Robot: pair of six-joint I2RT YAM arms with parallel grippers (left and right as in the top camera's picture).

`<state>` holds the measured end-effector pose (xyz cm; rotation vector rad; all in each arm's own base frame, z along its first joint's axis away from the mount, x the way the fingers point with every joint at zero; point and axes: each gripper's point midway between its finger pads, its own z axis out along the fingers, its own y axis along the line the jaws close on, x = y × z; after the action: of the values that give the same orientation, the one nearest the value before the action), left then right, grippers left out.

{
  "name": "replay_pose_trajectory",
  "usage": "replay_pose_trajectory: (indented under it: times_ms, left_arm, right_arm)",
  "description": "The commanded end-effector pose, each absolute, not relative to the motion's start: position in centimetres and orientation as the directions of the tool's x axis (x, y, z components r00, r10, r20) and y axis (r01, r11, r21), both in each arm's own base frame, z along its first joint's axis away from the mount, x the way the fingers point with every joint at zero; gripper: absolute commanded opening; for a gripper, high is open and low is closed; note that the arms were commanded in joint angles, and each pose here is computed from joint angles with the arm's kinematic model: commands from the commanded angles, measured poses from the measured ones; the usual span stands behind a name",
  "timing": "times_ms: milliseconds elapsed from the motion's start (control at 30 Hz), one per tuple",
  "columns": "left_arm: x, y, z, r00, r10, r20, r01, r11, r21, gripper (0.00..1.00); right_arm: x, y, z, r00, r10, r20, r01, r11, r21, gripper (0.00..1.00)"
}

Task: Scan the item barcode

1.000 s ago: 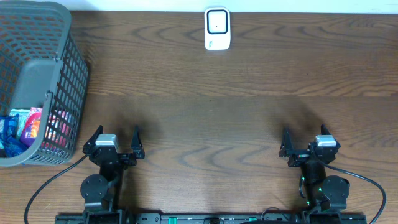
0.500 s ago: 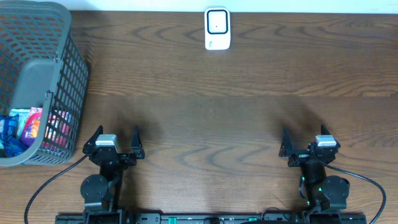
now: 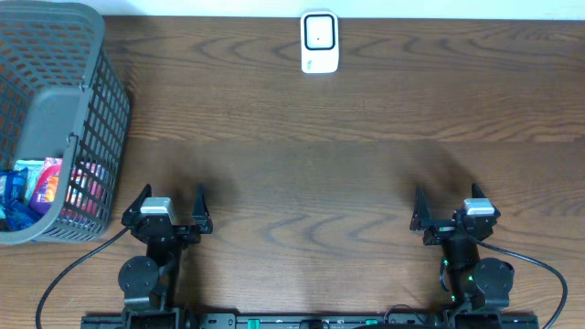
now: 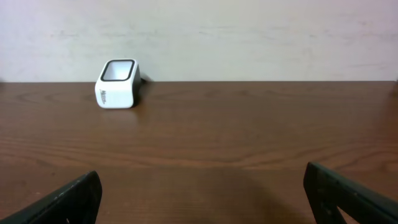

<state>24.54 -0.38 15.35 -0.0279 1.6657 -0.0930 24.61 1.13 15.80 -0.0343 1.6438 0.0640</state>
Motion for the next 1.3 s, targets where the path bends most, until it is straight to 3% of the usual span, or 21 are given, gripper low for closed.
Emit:
replay_pose_trajectory:
  times_ms: [0, 300, 400, 533, 733, 867, 967, 1067, 1167, 1267]
  left_arm:
    - [24.4, -0.4, 13.9, -0.146, -0.068, -0.987, 0.039, 0.996, -0.074, 0.98]
    - [24.6, -0.1, 15.1, -0.097, -0.068, -0.993, 0.023, 0.997, -0.07, 0.98]
    - [24.4, -2.8, 18.1, -0.004, -0.161, -0.987, 0.186, 0.97, -0.159, 0.98]
    - [22.7, -5.9, 23.5, 0.193, -0.153, -0.969, 0.392, 0.918, -0.067, 0.98]
    - [16.1, -6.2, 34.4, 0.664, -0.163, -0.73, 0.385, 0.911, 0.146, 0.98]
    - [13.9, -6.4, 37.0, 0.74, -0.158, -0.654, 0.367, 0.91, 0.194, 0.98]
    - [13.3, -6.3, 39.1, 0.787, -0.056, -0.614, 0.275, 0.923, 0.269, 0.98]
    - [15.5, -5.3, 41.7, 0.706, -0.034, -0.707, 0.249, 0.947, 0.203, 0.98]
    - [19.8, -5.7, 42.4, 0.444, -0.043, -0.895, 0.331, 0.936, 0.119, 0.97]
    - [22.2, -8.4, 42.7, 0.24, -0.005, -0.971, 0.498, 0.859, 0.119, 0.98]
  right_arm:
    - [24.6, 1.0, 15.7, -0.072, 0.006, -0.997, -0.059, 0.998, 0.01, 0.99]
    - [24.6, 1.0, 15.7, -0.072, 0.006, -0.997, -0.059, 0.998, 0.01, 0.99]
    - [24.6, 1.0, 15.7, -0.072, 0.006, -0.997, -0.059, 0.998, 0.01, 0.99]
    - [24.6, 1.0, 15.7, -0.072, 0.006, -0.997, -0.059, 0.998, 0.01, 0.99]
    - [24.6, 1.0, 15.7, -0.072, 0.006, -0.997, -0.059, 0.998, 0.01, 0.99]
    - [24.6, 1.0, 15.7, -0.072, 0.006, -0.997, -0.059, 0.998, 0.01, 0.99]
    - [24.6, 1.0, 15.7, -0.072, 0.006, -0.997, -0.059, 0.998, 0.01, 0.99]
    - [24.6, 1.0, 15.7, -0.072, 0.006, -0.997, -0.059, 0.998, 0.01, 0.99]
    - [24.6, 1.0, 15.7, -0.072, 0.006, -0.997, -0.059, 0.998, 0.01, 0.99]
    - [24.6, 1.0, 15.7, -0.072, 0.006, -0.997, -0.059, 0.998, 0.01, 0.99]
